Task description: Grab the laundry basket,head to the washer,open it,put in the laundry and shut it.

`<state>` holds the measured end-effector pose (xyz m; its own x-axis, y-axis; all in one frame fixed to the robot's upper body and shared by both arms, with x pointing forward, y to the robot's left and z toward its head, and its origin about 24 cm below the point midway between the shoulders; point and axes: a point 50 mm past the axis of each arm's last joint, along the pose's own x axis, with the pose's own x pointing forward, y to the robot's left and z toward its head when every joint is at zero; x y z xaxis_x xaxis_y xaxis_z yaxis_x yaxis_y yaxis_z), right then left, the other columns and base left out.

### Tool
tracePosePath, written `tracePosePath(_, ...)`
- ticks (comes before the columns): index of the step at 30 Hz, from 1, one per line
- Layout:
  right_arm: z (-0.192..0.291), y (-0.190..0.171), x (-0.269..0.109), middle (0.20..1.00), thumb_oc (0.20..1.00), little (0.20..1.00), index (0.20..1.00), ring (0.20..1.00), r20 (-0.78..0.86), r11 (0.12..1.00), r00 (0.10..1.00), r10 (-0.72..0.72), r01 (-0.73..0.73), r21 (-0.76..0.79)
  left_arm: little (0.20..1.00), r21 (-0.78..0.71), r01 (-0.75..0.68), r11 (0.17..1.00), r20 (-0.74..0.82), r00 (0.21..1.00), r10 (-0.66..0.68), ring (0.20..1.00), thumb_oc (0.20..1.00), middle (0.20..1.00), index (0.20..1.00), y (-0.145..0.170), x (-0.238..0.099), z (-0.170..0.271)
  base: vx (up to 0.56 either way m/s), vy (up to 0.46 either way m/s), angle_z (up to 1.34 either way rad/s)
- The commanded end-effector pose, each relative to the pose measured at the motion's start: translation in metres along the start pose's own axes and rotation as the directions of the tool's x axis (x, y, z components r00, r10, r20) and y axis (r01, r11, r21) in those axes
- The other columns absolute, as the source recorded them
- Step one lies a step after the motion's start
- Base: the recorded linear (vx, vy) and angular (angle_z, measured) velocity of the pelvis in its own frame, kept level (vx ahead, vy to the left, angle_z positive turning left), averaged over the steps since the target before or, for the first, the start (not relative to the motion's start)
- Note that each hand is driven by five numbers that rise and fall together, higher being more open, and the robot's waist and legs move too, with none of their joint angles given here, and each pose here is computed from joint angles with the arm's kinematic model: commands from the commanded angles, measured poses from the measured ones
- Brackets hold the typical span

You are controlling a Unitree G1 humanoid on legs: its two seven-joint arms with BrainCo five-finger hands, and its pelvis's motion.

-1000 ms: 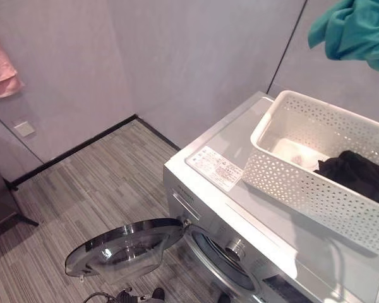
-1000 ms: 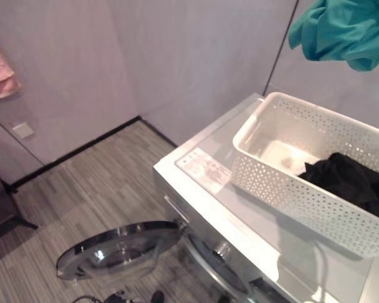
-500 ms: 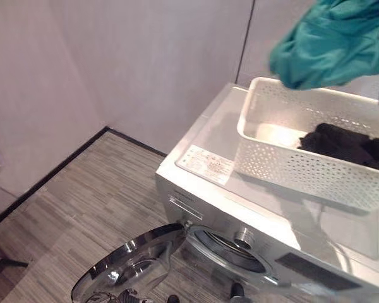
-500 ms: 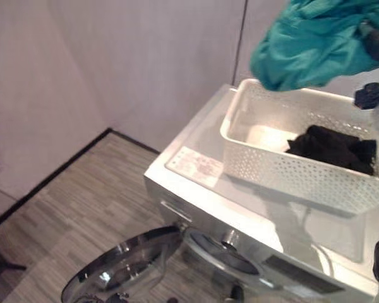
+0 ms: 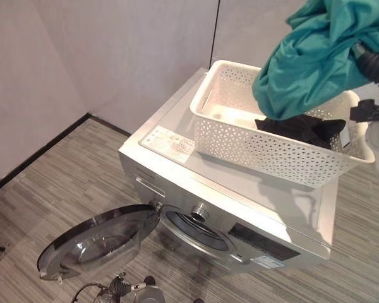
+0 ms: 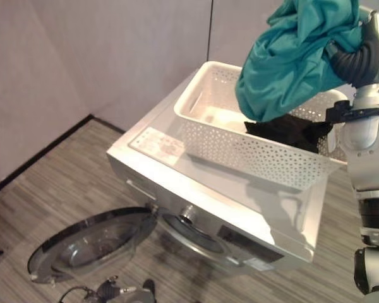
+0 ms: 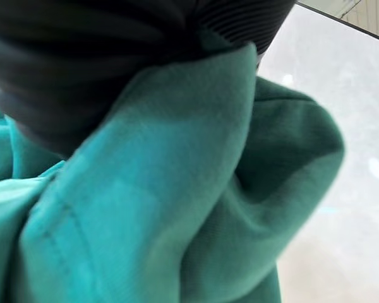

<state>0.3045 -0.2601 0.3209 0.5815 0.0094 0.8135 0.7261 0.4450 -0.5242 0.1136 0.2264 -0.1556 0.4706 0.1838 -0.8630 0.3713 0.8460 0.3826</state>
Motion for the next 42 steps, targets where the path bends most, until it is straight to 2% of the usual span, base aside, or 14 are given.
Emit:
tracePosePath(1,0.014,-0.043,0.021,0.2,0.2,0.2,0.2,0.2,0.086,0.982,0.978,-0.189,0.189,0.012,1.0,0.115,0.053,0.992,0.046,0.997,-0.058,1.0,1.0,1.0,1.0,-0.015,0.004,0.023,-0.28,-0.129,0.99)
tracePosePath(2,0.011,-0.048,0.019,0.2,0.2,0.2,0.2,0.2,0.08,0.982,0.979,-0.188,0.189,-0.004,1.0,0.163,0.065,0.984,0.096,0.992,-0.081,1.0,1.0,1.0,1.0,-0.018,0.006,0.041,-0.22,-0.083,1.67)
tracePosePath(9,0.016,-0.053,0.019,0.2,0.2,0.2,0.2,0.2,0.11,0.98,0.974,-0.198,0.201,-0.011,1.0,0.27,0.059,0.961,0.214,0.97,-0.12,1.0,1.0,1.0,1.0,-0.025,0.006,0.077,-0.15,-0.004,0.71)
tracePosePath(13,0.022,-0.028,0.015,0.2,0.2,0.2,0.2,0.2,0.106,0.986,0.981,-0.161,0.154,0.069,1.0,0.258,0.067,0.964,0.286,0.947,-0.143,1.0,1.0,1.0,1.0,-0.036,0.003,0.099,-0.17,0.234,0.14)
tracePosePath(16,0.019,-0.025,0.005,0.2,0.2,0.2,0.2,0.2,0.087,0.986,0.985,-0.152,0.145,0.076,1.0,0.282,0.094,0.955,0.349,0.917,-0.193,1.0,1.0,1.0,1.0,-0.051,-0.003,0.115,-0.27,0.433,0.28)
tracePosePath(20,0.025,-0.026,0.003,0.2,0.2,0.2,0.2,0.2,0.109,0.982,0.977,-0.182,0.175,0.073,1.0,0.323,0.06,0.945,0.412,0.89,-0.197,1.0,1.0,1.0,1.0,-0.047,-0.006,0.126,-0.16,0.193,0.21)
tracePosePath(22,0.028,-0.032,-0.001,0.2,0.2,0.2,0.2,0.2,0.135,0.979,0.97,-0.2,0.194,0.054,1.0,0.347,0.009,0.938,0.497,0.846,-0.192,1.0,1.0,1.0,1.0,-0.04,-0.012,0.143,-0.09,0.101,0.02)
tracePosePath(26,0.027,-0.032,-0.003,0.2,0.2,0.2,0.2,0.2,0.13,0.979,0.971,-0.201,0.195,0.052,1.0,0.352,0.008,0.936,0.495,0.847,-0.193,1.0,1.0,1.0,1.0,-0.039,-0.012,0.142,-0.04,0.034,0.03)
tracePosePath(27,0.037,-0.045,-0.006,0.2,0.2,0.2,0.2,0.2,0.204,0.97,0.95,-0.238,0.241,0.01,1.0,0.37,-0.134,0.919,0.691,0.701,-0.175,1.0,1.0,1.0,1.0,-0.021,-0.033,0.186,-0.25,0.212,0.06)
tracePosePath(28,0.042,-0.049,-0.021,0.2,0.2,0.2,0.2,0.2,0.239,0.97,0.943,-0.234,0.244,-0.013,1.0,0.268,-0.288,0.92,0.896,0.424,-0.128,1.0,1.0,1.0,1.0,0.018,-0.084,0.234,-0.28,0.239,0.1)
tracePosePath(30,0.047,-0.039,-0.035,0.2,0.2,0.2,0.2,0.2,0.239,0.982,0.953,-0.188,0.188,0.021,1.0,0.178,-0.347,0.921,0.96,0.268,-0.085,1.0,1.0,1.0,1.0,0.045,-0.12,0.247,-0.13,0.108,0.47)
tracePosePath(31,0.052,-0.03,-0.043,0.2,0.2,0.2,0.2,0.2,0.247,0.989,0.958,-0.143,0.13,0.069,1.0,0.115,-0.381,0.917,0.987,0.146,-0.063,1.0,1.0,1.0,1.0,0.057,-0.144,0.258,-0.06,0.039,0.43)
tracePosePath(36,0.064,-0.004,-0.063,0.2,0.2,0.2,0.2,0.2,0.262,0.973,0.965,0.02,-0.079,0.217,1.0,0.002,-0.382,0.924,0.996,-0.077,-0.034,1.0,1.0,1.0,1.0,0.08,-0.198,0.283,-0.01,0.003,-0.04)
tracePosePath(42,0.077,0.019,-0.075,0.2,0.2,0.2,0.2,0.2,0.291,0.915,0.945,0.151,-0.245,0.32,1.0,-0.059,-0.323,0.945,0.983,-0.182,0.0,1.0,1.0,1.0,1.0,0.082,-0.225,0.325,0.01,-0.021,-0.02)
